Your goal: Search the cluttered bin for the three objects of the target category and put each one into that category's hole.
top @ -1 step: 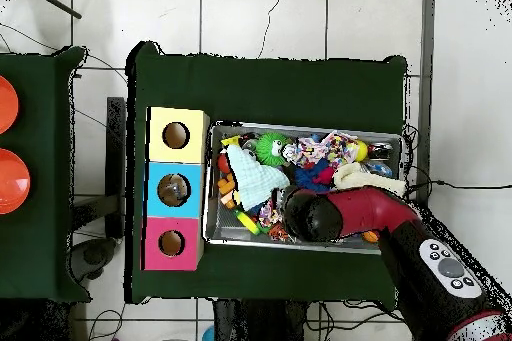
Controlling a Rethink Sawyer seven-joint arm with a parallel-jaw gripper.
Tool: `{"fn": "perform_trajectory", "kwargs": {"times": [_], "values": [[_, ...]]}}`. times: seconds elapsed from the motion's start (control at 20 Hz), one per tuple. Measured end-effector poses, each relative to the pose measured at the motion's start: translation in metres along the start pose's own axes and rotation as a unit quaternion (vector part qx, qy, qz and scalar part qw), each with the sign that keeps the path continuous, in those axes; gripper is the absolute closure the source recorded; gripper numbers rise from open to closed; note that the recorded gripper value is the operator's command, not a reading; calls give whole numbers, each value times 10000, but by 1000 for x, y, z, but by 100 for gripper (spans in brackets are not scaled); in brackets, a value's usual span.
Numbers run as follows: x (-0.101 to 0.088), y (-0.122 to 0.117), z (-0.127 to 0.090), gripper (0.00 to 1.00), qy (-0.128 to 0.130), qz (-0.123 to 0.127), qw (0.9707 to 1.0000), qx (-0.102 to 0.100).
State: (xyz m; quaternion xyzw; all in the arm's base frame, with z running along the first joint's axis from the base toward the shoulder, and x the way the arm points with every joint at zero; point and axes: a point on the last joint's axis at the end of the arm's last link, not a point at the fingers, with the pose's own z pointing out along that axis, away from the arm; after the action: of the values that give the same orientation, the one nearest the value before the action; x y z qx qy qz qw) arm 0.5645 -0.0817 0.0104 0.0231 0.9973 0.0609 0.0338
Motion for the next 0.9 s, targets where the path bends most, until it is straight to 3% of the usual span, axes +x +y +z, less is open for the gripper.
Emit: {"fn": "perform_trajectory", "kwargs": {"times": [0.4, 0.9], "values": [[-55, -19, -8, 0, -133, 318, 9993, 107], [-119, -12, -17, 0, -309, 277, 9984, 375]]}}
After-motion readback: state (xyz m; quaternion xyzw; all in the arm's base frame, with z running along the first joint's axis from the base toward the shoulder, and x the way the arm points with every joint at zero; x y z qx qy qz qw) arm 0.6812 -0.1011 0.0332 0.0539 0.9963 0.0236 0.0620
